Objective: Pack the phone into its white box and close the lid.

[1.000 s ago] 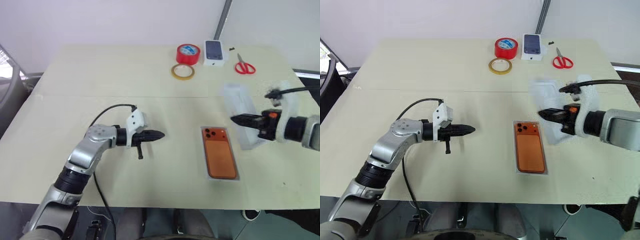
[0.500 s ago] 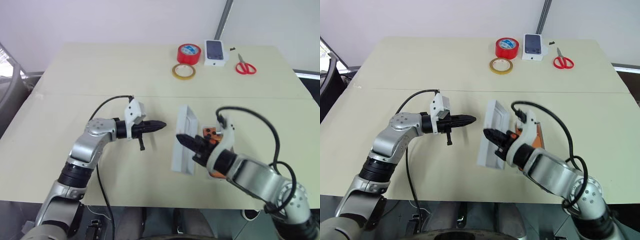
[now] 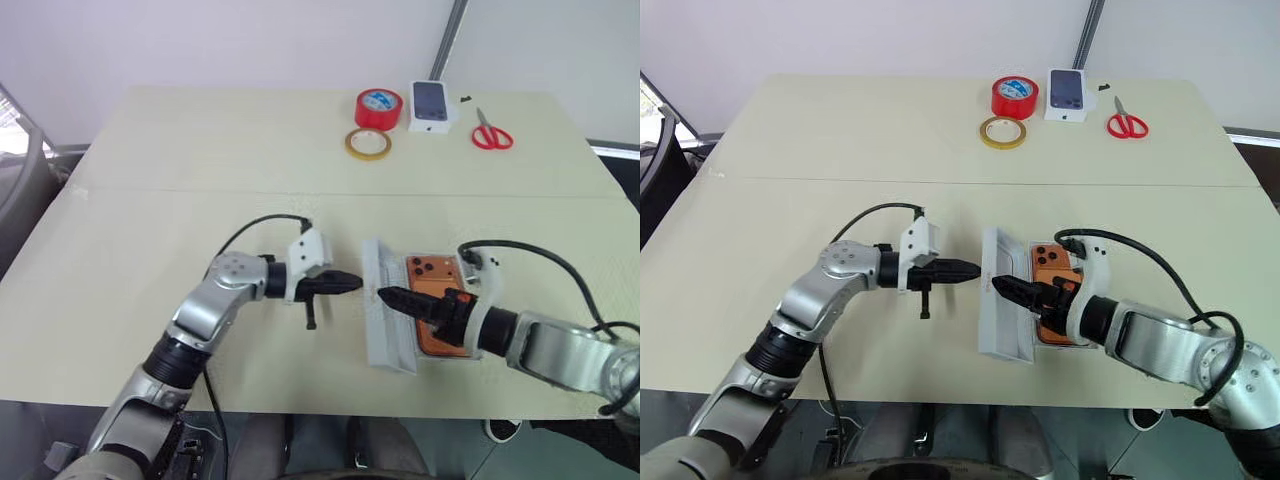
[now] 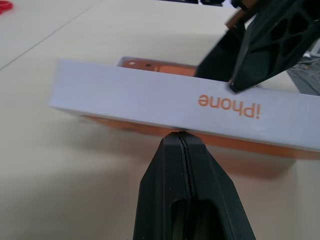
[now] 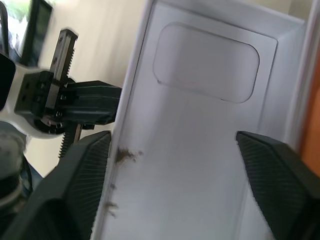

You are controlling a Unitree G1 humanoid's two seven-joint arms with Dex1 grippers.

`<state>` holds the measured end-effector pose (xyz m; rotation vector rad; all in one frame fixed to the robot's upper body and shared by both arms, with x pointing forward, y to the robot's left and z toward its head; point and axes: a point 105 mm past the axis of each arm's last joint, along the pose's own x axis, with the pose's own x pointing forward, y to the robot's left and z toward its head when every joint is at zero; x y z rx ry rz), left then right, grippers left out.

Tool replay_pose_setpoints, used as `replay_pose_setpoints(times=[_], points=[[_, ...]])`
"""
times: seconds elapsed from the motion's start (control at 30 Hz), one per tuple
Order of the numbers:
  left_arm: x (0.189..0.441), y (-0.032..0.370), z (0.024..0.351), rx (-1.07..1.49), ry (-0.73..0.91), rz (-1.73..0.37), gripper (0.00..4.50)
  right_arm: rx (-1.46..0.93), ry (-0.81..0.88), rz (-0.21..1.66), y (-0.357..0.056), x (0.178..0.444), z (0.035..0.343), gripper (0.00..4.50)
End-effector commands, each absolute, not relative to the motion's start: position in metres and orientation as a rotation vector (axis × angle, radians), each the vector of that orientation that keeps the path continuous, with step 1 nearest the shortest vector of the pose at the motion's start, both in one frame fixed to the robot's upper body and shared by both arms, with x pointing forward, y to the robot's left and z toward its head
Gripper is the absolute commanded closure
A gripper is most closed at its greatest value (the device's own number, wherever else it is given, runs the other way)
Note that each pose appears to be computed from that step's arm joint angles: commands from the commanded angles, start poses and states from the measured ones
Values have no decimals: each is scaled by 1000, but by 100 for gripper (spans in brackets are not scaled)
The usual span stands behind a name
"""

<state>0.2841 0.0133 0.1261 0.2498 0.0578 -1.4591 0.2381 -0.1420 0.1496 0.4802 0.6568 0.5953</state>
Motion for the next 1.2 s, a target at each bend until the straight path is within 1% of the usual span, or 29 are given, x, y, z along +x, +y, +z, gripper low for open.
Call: replay_pose_setpoints(times=[0.03, 0.13, 0.23, 0.27, 0.3, 0.33, 0.47, 0.5, 0.53, 0.6, 0.7, 0.87, 0.97, 1.03, 1.13, 1.2], points=[[280, -2, 132, 274, 27, -1498, 450, 383, 605, 583, -167, 250, 176, 58], [279, -18, 134, 270, 16, -1514, 450, 244, 612, 514, -191, 257, 194, 58], [281, -35, 134, 260, 15, -1518, 450, 126, 599, 447, -212, 264, 203, 58], [280, -40, 132, 261, 19, -1524, 450, 47, 592, 422, -220, 265, 202, 81], [280, -44, 131, 263, 21, -1528, 450, -7, 586, 406, -226, 267, 202, 109], [279, -48, 129, 272, 23, -1532, 450, -41, 584, 393, -232, 267, 201, 148], [277, -61, 124, 282, 30, -1536, 450, -182, 565, 369, -251, 269, 201, 349], [278, -64, 124, 274, 34, -1528, 450, -218, 564, 372, -253, 269, 201, 411], [279, -66, 125, 263, 35, -1522, 450, -250, 563, 382, -254, 268, 201, 439], [282, -68, 128, 234, 34, -1509, 450, -307, 565, 410, -253, 265, 198, 439], [288, -63, 133, 174, 53, -1478, 450, -479, 563, 418, -254, 264, 189, 439], [296, -35, 136, 181, 93, -1447, 450, -620, 589, 496, -248, 254, 170, 439], [292, -11, 132, 166, 177, -1485, 450, -660, 597, 558, -240, 248, 160, 439], [289, -2, 125, 195, 226, -1497, 450, -664, 596, 573, -238, 247, 156, 439], [279, 4, 110, 257, 306, -1542, 450, -665, 600, 583, -236, 246, 151, 439], [273, 2, 106, 288, 313, -1570, 450, -662, 607, 598, -234, 244, 148, 439]])
